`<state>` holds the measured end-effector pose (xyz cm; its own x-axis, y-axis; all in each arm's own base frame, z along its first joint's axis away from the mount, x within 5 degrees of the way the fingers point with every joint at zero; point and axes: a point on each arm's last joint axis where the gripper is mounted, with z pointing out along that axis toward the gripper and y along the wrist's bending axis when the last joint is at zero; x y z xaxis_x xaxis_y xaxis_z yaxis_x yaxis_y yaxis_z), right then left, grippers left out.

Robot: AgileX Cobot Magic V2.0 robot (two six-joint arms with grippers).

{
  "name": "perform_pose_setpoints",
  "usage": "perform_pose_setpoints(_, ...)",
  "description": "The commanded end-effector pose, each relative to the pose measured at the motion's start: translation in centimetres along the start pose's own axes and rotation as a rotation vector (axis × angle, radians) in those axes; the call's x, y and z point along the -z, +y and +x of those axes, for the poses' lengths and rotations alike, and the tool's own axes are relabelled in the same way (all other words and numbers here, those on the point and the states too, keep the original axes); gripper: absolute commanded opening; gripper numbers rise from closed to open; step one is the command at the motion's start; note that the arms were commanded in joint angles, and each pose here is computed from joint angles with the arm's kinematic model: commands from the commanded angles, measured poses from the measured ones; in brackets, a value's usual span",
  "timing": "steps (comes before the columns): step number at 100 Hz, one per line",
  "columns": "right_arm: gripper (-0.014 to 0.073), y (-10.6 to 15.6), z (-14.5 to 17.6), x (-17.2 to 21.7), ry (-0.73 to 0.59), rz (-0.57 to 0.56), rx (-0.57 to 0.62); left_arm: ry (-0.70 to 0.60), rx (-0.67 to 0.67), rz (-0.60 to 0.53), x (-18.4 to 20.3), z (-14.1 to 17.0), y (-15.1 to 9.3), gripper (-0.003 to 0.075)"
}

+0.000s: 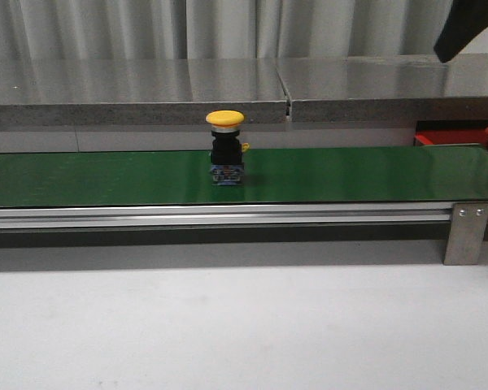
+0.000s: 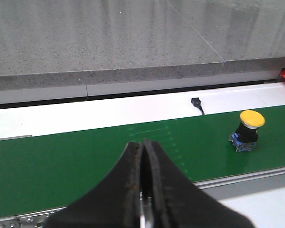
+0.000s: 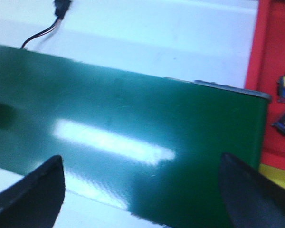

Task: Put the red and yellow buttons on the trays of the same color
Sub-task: 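Lower the right gripper onto the yellow button on the belt, grasp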

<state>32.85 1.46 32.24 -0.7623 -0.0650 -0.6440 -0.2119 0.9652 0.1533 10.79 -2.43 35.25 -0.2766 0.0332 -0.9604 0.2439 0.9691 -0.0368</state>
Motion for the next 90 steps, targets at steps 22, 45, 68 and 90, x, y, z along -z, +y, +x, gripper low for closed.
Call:
perform_pose_setpoints(22,0.0645,5.8,-2.7,1.9,0.013,-0.091,0.319,-0.092,0.015,-0.004,0.2,-1.4,0.0,-0.0019)
perform_pose_setpoints(45,0.0645,8.3,-3.7,-0.9,0.160,-0.202,0.521,-0.092,0.015,-0.004,0.2,-1.4,0.0,-0.0019)
perform_pose_setpoints(68,0.0645,10.2,-4.2,-4.1,0.194,-0.261,0.684,-0.092,0.015,-0.004,0.2,-1.4,0.0,-0.0019)
perform_pose_setpoints(90,0.0645,11.4,-4.2,-6.7,0.163,-0.266,0.730,-0.092,0.015,-0.004,0.2,-1.4,0.0,-0.0019)
